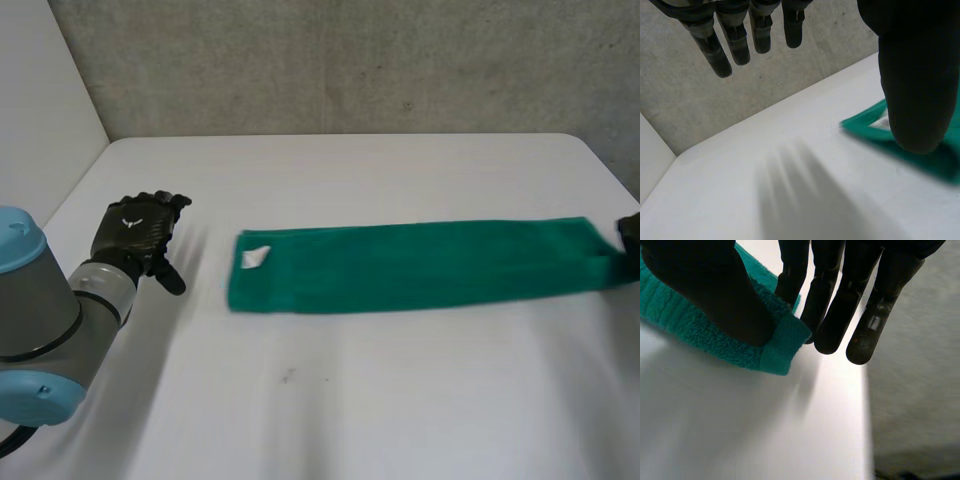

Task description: Fold the towel.

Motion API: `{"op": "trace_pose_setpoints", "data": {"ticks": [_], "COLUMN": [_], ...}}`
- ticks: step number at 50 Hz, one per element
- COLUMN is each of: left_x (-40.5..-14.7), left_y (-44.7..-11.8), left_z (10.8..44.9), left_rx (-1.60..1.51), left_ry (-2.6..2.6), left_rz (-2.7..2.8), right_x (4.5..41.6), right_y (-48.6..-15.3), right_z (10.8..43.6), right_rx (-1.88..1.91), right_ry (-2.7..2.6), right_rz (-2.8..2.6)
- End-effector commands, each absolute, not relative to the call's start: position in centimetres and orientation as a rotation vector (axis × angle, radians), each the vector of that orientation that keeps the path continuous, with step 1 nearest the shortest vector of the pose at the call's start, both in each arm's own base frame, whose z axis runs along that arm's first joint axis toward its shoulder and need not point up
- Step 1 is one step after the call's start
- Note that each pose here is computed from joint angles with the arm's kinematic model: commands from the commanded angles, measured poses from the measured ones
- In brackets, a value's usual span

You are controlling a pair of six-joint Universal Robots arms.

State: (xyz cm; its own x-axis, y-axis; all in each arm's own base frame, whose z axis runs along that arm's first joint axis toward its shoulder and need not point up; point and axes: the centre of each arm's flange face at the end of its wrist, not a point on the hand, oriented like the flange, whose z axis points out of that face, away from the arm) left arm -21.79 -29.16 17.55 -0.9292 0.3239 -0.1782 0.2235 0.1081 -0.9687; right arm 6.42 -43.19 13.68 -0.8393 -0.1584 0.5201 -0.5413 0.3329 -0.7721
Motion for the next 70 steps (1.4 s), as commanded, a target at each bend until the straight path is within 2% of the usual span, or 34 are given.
{"op": "trace_pose_setpoints", "data": {"ticks": [1,2,3,6,7,8,9,10,13,14,15,17,20,22,23,29,30,34,38,41,42,45,47,48,50,51,55,59,62,70], "left_x": [-21.7,-21.7,-21.7,-21.7,-21.7,-21.7,-21.7,-21.7,-21.6,-21.6,-21.6,-21.6,-21.6,-21.7,-21.7,-21.8,-21.8,-21.9,-22.0,-22.2,-22.6,-23.9,-25.6,-25.6,-27.0,-28.1,-29.9,-32.1,-32.7,-32.4], "left_y": [-29.0,-29.0,-28.9,-28.8,-28.8,-28.8,-28.7,-28.7,-28.6,-28.6,-28.6,-28.5,-28.4,-28.4,-28.3,-27.9,-27.9,-27.8,-27.9,-27.9,-27.8,-27.4,-26.8,-26.7,-26.3,-25.9,-25.3,-25.0,-24.9,-24.6], "left_z": [17.9,17.9,18.0,18.4,18.4,18.5,18.4,18.5,18.6,18.6,18.7,18.6,18.6,18.7,18.8,18.8,18.8,18.8,18.9,19.1,19.3,20.0,20.7,20.7,20.9,20.8,20.9,20.5,20.2,19.7], "left_rx": [-0.562,-0.562,-0.561,-0.560,-0.562,-0.560,-0.560,-0.559,-0.559,-0.559,-0.559,-0.558,-0.559,-0.563,-0.562,-0.568,-0.571,-0.572,-0.575,-0.580,-0.593,-0.625,-0.669,-0.669,-0.704,-0.731,-0.769,-0.810,-0.822,-0.819], "left_ry": [-2.271,-2.271,-2.268,-2.257,-2.257,-2.254,-2.255,-2.252,-2.252,-2.252,-2.249,-2.252,-2.251,-2.250,-2.248,-2.242,-2.241,-2.239,-2.228,-2.217,-2.201,-2.141,-2.074,-2.073,-2.030,-2.000,-1.951,-1.913,-1.908,-1.938], "left_rz": [1.978,1.978,1.981,1.993,1.994,1.996,1.995,1.998,2.001,2.001,2.002,2.001,2.000,2.000,2.002,1.997,1.997,1.995,2.002,2.006,2.007,2.018,2.017,2.017,2.008,1.994,1.981,1.956,1.945,1.932], "right_x": [5.7,5.7,8.3,9.7,15.6,15.7,17.3,20.2,25.7,25.7,29.4,30.6,35.8,36.7,38.6,40.7,41.3,41.4,41.0,40.4,39.1,38.5,35.9,35.8,33.4,33.4,29.4,27.1,25.4,23.8], "right_y": [-44.1,-44.1,-43.9,-43.7,-42.3,-42.3,-41.7,-40.6,-37.9,-37.9,-35.4,-34.5,-29.9,-29.0,-26.9,-24.5,-23.8,-23.7,-24.6,-25.4,-26.3,-26.7,-28.1,-28.1,-29.0,-29.0,-29.1,-29.8,-30.6,-32.1], "right_z": [16.8,16.8,18.9,19.4,21.0,21.0,21.1,21.5,22.2,22.2,22.1,22.0,19.9,19.3,17.6,15.6,14.4,13.5,14.2,15.8,18.4,19.1,19.8,19.8,18.9,18.9,15.9,14.5,13.5,12.8], "right_rx": [0.675,0.675,0.686,0.709,0.857,0.859,0.909,1.006,1.214,1.215,1.386,1.452,1.773,1.836,1.978,2.118,2.160,2.168,2.066,1.914,1.739,1.672,1.474,1.473,1.344,1.343,1.233,1.157,1.084,1.028], "right_ry": [-2.094,-2.094,-2.071,-2.064,-2.015,-2.014,-2.006,-1.984,-1.923,-1.922,-1.882,-1.866,-1.800,-1.780,-1.730,-1.647,-1.641,-1.656,-1.696,-1.751,-1.829,-1.869,-2.061,-2.062,-2.247,-2.247,-2.495,-2.555,-2.576,-2.515], "right_rz": [1.515,1.515,1.628,1.666,1.808,1.809,1.838,1.899,2.030,2.031,2.109,2.134,2.212,2.220,2.223,2.205,2.177,2.155,2.147,2.154,2.188,2.199,2.189,2.189,2.129,2.128,1.865,1.773,1.735,1.725]}}
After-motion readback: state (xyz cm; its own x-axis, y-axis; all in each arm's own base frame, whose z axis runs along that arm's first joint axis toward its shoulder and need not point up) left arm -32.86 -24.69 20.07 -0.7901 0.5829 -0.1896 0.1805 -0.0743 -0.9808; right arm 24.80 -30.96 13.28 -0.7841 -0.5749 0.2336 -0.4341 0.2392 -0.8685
